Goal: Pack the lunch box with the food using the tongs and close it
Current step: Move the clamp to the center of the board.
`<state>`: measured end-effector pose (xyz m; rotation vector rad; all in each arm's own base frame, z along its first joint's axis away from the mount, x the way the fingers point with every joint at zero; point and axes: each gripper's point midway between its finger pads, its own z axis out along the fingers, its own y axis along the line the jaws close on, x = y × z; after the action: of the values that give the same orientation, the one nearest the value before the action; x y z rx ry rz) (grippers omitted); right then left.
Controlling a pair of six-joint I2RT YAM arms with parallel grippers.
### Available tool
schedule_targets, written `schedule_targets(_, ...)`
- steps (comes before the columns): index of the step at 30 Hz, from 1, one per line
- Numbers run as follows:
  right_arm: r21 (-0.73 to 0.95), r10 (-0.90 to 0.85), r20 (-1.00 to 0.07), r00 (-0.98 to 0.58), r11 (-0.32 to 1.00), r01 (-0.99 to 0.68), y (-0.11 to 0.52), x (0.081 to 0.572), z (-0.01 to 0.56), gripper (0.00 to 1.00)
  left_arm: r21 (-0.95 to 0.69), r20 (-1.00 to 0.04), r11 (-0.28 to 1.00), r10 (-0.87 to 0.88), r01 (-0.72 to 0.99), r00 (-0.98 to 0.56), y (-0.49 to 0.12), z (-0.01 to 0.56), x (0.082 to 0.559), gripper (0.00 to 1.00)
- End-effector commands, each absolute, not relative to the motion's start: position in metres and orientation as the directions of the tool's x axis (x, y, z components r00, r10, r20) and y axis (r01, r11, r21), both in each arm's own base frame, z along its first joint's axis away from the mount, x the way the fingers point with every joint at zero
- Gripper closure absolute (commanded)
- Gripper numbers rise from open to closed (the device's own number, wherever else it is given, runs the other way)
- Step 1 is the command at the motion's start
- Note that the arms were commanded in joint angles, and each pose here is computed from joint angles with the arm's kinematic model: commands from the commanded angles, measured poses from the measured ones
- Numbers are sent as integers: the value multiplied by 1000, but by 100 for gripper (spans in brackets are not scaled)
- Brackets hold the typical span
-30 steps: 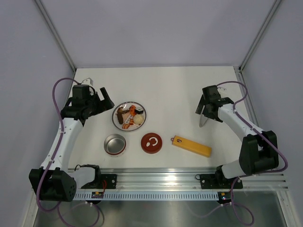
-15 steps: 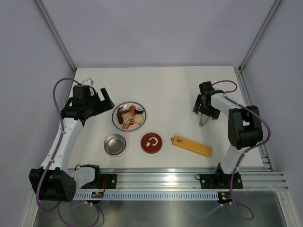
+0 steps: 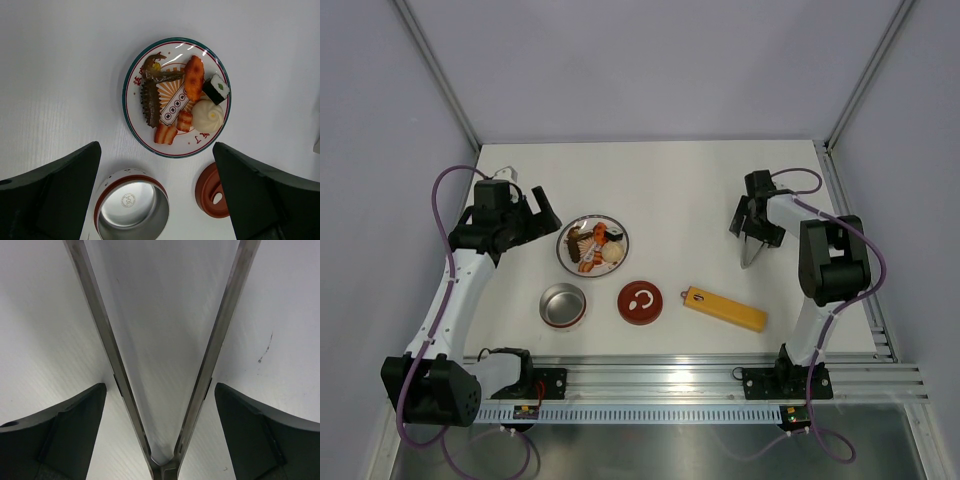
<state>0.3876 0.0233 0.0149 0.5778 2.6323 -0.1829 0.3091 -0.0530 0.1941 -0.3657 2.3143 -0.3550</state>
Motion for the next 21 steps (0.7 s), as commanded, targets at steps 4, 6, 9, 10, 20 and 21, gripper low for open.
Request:
schedule_targets(4,-57,324,-482,-814,915,398,16,412,19,13,-351,-668,923,-364,-156,-649,-50,208,310,1)
schedule_targets(6,-63,314,-483,-817,919,390,16,414,18,23,-347,-675,924,-363,-158,-643,-48,209,309,1)
schedule_targets(9,-60,300,-480,-825,926,372,18,416,17,39,-345,-677,925,-363,-159,-641,-48,212,306,1)
schedule_targets(10,-60,296,-480,-826,928,368,18,416,17,43,-344,-677,925,-363,-160,-640,-48,212,305,1)
schedule_targets(20,-83,-34,-439,-898,997,2,87,399,20,59,-353,-664,920,-373,-168,-648,-49,208,302,1)
schedule_targets(21,-93,-73,-431,-899,995,-37,96,397,19,59,-355,-663,920,-374,-168,-649,-49,208,302,1)
